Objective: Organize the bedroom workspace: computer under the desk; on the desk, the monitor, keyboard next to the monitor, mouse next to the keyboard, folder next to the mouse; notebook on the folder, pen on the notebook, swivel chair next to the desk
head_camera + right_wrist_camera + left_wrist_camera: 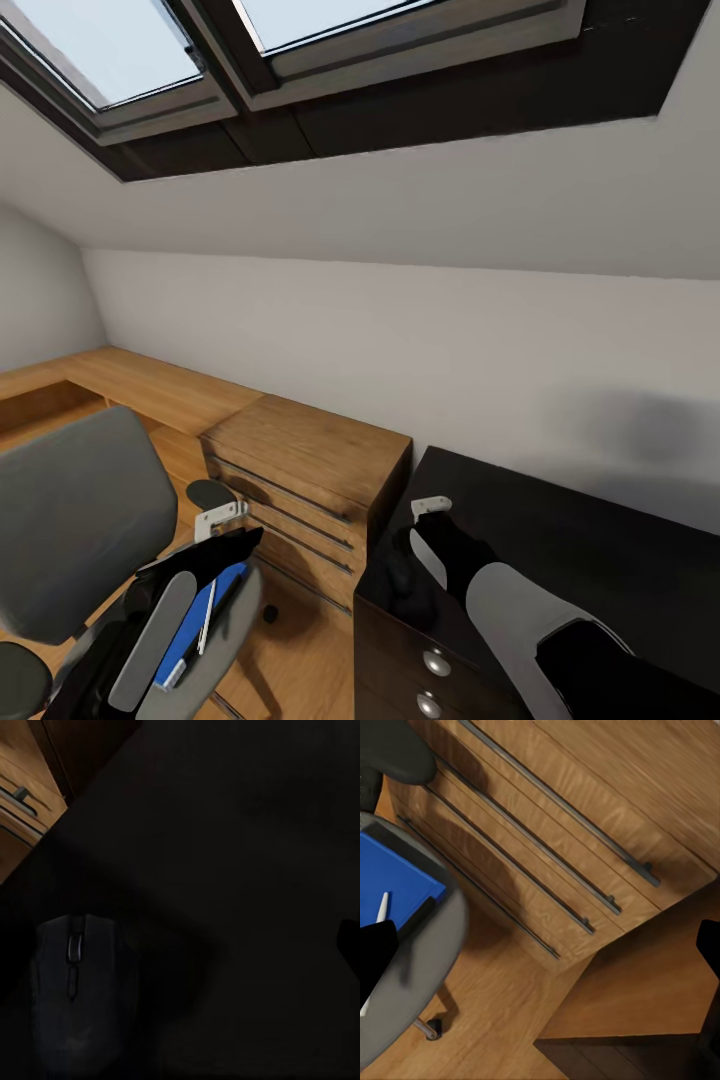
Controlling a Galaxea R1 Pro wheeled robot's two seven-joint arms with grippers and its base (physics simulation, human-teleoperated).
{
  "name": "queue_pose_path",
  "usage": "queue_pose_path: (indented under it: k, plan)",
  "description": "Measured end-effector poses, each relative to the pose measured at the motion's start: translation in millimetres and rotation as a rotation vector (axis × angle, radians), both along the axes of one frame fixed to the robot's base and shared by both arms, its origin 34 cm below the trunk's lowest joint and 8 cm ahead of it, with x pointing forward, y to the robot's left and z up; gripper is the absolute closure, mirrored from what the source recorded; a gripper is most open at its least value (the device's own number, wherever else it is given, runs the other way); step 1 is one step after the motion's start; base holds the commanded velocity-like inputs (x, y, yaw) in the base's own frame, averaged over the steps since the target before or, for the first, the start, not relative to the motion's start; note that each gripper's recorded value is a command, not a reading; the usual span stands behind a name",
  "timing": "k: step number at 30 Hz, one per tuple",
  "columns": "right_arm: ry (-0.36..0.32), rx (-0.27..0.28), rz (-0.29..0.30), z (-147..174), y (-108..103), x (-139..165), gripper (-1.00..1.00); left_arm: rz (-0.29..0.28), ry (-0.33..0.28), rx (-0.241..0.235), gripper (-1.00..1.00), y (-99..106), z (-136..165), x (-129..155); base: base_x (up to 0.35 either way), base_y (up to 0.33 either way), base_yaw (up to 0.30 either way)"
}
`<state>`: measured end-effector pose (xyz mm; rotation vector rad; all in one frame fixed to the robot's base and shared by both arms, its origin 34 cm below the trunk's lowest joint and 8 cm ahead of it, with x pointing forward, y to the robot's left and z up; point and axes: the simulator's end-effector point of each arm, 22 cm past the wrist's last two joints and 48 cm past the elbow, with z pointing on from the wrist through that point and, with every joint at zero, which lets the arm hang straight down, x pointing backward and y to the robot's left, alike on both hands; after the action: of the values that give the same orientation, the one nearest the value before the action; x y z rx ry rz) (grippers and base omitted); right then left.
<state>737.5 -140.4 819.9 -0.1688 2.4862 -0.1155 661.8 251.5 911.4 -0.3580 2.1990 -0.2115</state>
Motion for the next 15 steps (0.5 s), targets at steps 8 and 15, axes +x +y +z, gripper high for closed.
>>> queue_pose_path:
  k: [8,15]
  plan:
    - [0.018,-0.003,0.004,-2.6,0.0,-3.2,-1.0,0.001,-0.001,0.0,-1.0,0.3,0.3,0.1,0.0,0.0,0.0]
    - [0.048,-0.008,0.009,-6.4,-0.2,-8.6,-1.0,0.001,0.0,0.0,-1.0,0.5,0.2,0.1,0.0,0.0,0.0]
